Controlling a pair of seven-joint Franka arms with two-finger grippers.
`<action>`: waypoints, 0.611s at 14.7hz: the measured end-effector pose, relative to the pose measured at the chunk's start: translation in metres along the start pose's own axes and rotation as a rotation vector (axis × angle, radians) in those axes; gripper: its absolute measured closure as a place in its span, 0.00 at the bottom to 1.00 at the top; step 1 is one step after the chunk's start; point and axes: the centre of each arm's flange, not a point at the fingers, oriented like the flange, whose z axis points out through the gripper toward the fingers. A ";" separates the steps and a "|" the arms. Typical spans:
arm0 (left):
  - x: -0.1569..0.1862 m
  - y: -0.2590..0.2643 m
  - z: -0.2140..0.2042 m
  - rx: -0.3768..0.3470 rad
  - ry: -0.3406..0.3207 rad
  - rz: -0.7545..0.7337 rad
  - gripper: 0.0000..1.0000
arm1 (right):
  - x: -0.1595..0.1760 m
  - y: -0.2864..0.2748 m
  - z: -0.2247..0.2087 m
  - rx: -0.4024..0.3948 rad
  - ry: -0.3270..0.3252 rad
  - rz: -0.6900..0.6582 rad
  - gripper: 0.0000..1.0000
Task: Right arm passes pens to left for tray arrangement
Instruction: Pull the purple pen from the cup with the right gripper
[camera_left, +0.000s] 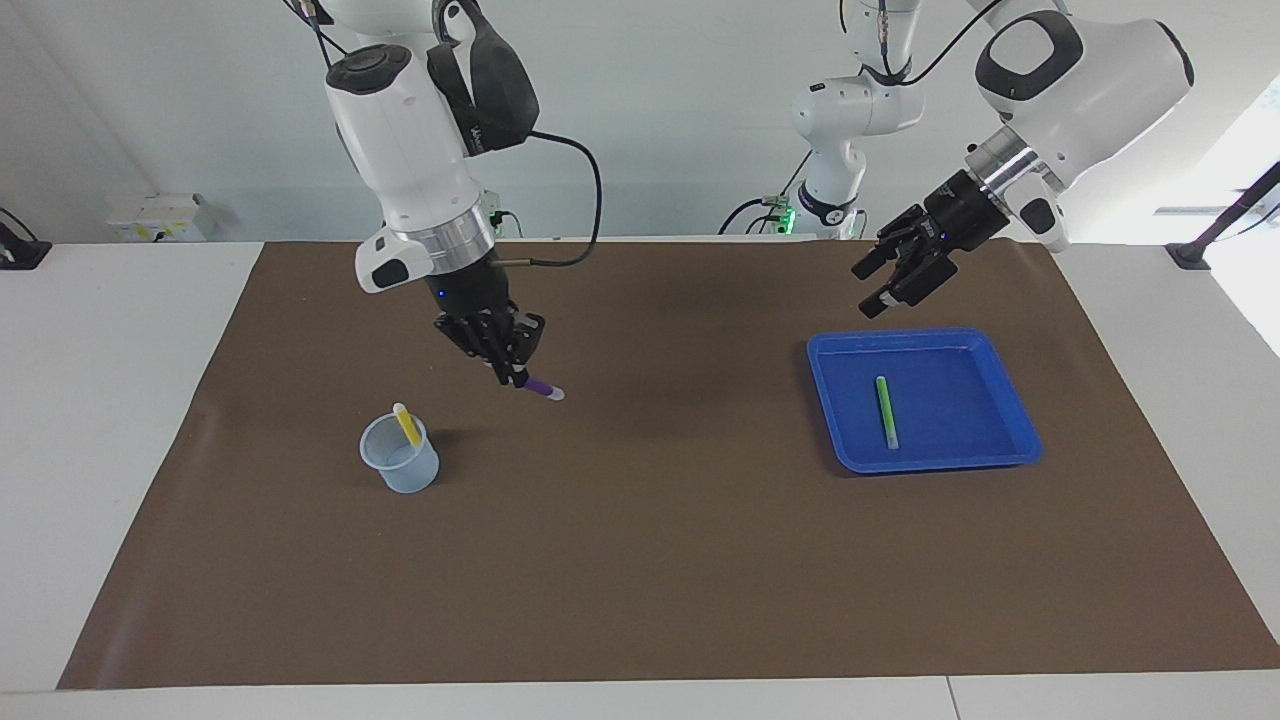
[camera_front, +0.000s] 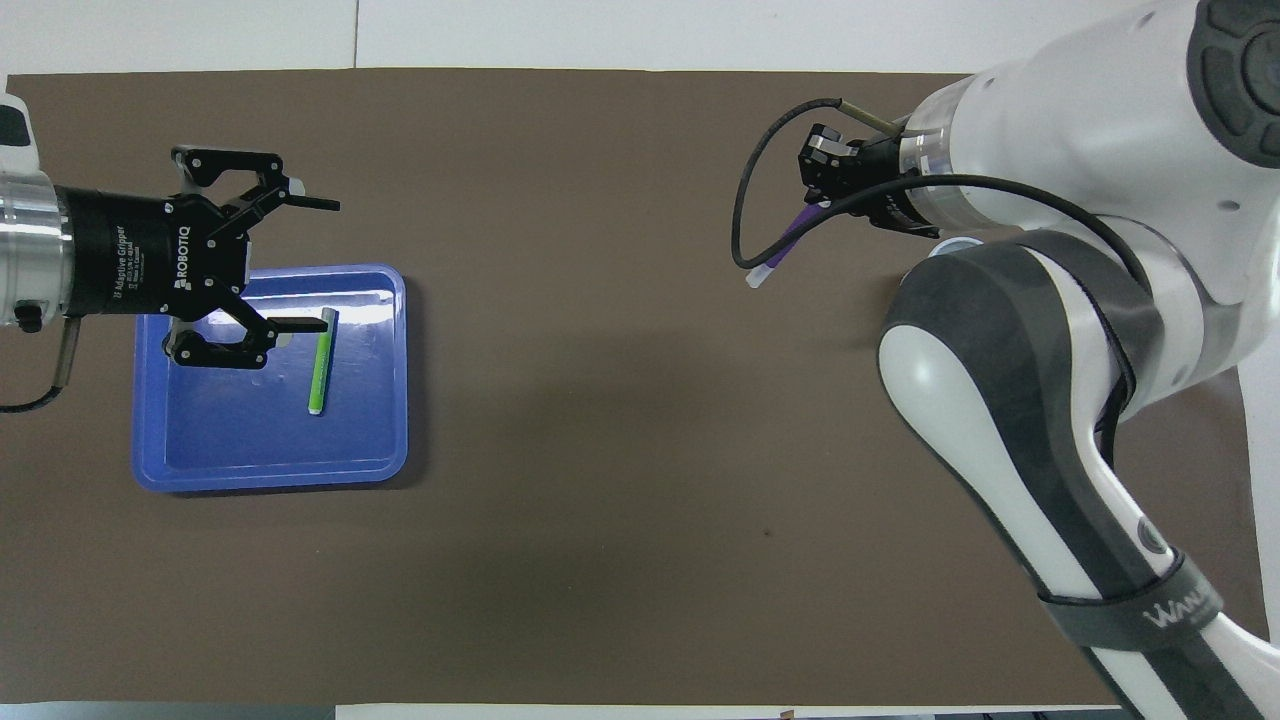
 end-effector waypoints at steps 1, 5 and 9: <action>-0.006 -0.003 0.004 -0.022 -0.004 -0.033 0.00 | -0.011 -0.013 -0.002 0.030 -0.030 0.113 0.84; -0.053 -0.030 0.029 -0.129 0.037 -0.172 0.00 | -0.040 -0.051 -0.008 0.110 -0.157 0.453 0.84; -0.093 -0.056 0.041 -0.204 0.027 -0.404 0.00 | -0.067 -0.076 -0.012 0.124 -0.247 0.630 0.84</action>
